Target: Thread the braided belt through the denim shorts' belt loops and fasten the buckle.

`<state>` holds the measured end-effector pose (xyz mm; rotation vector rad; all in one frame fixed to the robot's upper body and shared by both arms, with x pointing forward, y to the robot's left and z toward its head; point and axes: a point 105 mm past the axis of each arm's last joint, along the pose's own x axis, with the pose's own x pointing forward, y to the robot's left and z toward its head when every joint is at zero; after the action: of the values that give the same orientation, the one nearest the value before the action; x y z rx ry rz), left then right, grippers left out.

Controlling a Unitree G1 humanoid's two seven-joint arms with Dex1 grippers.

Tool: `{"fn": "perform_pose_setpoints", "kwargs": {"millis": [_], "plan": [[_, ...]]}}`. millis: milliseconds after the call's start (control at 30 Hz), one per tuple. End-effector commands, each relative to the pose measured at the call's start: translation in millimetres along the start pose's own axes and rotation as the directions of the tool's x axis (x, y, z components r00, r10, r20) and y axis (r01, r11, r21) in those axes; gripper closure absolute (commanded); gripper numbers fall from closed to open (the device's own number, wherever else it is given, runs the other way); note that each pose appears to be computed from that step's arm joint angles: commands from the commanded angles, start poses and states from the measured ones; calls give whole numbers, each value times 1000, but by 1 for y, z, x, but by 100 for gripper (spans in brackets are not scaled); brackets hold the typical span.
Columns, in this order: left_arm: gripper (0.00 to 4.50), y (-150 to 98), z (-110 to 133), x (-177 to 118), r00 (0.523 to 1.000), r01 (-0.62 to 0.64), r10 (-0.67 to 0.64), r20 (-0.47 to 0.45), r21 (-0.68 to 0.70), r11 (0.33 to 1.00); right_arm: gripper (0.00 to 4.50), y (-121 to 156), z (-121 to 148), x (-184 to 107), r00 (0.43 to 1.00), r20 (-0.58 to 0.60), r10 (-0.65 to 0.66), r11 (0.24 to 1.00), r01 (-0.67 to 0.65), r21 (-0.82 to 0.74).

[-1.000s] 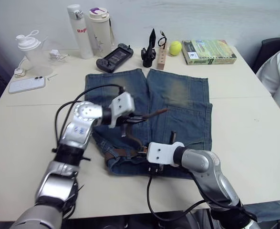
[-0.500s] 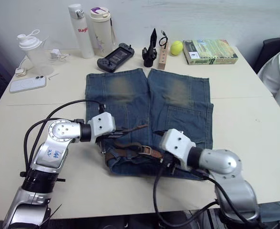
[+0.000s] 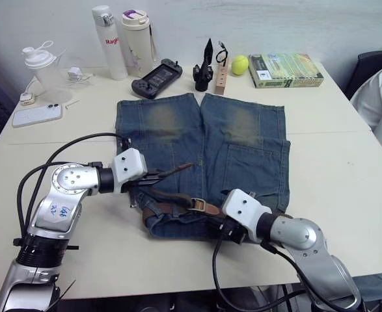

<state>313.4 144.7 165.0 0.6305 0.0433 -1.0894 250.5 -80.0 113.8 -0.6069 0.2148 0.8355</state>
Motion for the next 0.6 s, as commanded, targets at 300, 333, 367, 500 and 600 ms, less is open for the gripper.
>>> {"fn": "perform_pose_setpoints", "kwargs": {"millis": [300, 333, 367, 500, 600], "plan": [[450, -9, -1, -7, 998, 59, -57, -41, 51, 997, 227, -3, 9, 2, 999, 12, -53, 997, 53, -62], [450, -11, -3, -7, 996, 71, -68, -53, 53, 996, 284, -5, 13, 4, 998, 21, -63, 995, 65, -79], [450, -13, -5, -8, 995, 80, -77, -61, 51, 996, 317, -7, 17, 6, 997, 30, -73, 993, 75, -94], [450, -16, -8, -8, 992, 99, -95, -78, 54, 994, 448, -10, 26, 10, 995, 50, -91, 985, 97, -140], [450, -18, -9, -8, 992, 104, -100, -82, 47, 993, 448, -12, 33, 13, 993, 67, -99, 977, 110, -181]]}}
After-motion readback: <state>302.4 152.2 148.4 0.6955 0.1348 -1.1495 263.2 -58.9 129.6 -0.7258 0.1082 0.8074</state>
